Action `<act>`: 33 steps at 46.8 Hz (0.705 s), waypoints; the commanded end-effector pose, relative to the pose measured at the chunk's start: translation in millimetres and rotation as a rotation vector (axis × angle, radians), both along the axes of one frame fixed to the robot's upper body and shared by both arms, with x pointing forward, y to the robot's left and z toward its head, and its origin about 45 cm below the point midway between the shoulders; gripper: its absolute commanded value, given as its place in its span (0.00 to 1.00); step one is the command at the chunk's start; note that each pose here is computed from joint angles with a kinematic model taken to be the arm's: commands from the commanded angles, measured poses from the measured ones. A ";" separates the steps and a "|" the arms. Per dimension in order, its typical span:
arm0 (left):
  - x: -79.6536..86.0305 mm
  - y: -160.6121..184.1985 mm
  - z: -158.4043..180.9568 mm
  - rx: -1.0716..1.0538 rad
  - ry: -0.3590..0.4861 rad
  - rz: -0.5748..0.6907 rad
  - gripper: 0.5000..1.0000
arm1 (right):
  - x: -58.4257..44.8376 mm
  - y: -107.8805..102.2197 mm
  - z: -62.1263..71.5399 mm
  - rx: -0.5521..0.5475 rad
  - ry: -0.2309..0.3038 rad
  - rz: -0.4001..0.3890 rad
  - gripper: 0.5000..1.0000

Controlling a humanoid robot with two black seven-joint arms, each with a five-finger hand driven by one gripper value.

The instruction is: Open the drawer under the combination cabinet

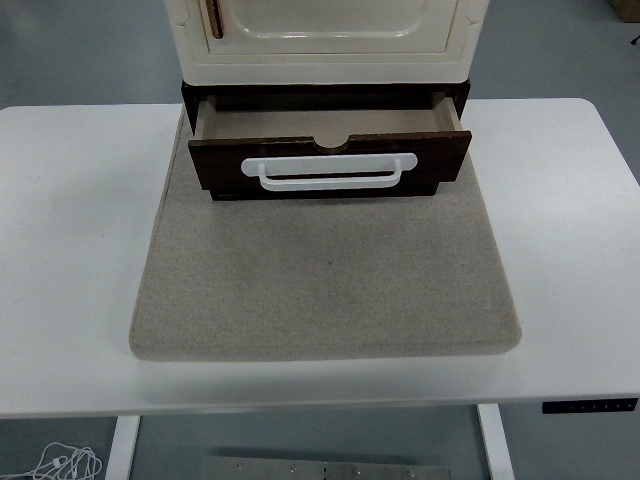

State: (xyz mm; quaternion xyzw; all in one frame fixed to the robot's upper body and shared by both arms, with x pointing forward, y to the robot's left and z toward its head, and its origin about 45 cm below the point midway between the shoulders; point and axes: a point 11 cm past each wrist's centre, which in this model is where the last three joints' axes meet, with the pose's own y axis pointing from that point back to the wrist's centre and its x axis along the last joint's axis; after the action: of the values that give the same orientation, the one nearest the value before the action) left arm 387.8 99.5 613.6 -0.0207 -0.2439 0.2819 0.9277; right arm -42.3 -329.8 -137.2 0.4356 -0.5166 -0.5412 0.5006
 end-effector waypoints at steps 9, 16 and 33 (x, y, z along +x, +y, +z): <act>34.1 60.0 52.2 -0.412 -0.031 0.255 1.00 | 0.0 0.0 0.0 0.000 0.000 0.001 0.86; 50.0 110.4 64.7 -0.608 -0.045 0.377 1.00 | 0.1 -0.3 0.0 0.000 -0.001 0.001 0.86; 99.2 257.2 48.1 -0.889 0.046 0.740 1.00 | 0.0 0.2 0.0 0.001 0.000 0.001 0.85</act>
State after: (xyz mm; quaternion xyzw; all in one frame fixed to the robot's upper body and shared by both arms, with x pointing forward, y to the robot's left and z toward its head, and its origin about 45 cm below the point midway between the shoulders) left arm 479.4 330.7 670.7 -0.3076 -0.0974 0.6409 0.6965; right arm -42.2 -329.6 -137.2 0.4360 -0.5162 -0.5413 0.5005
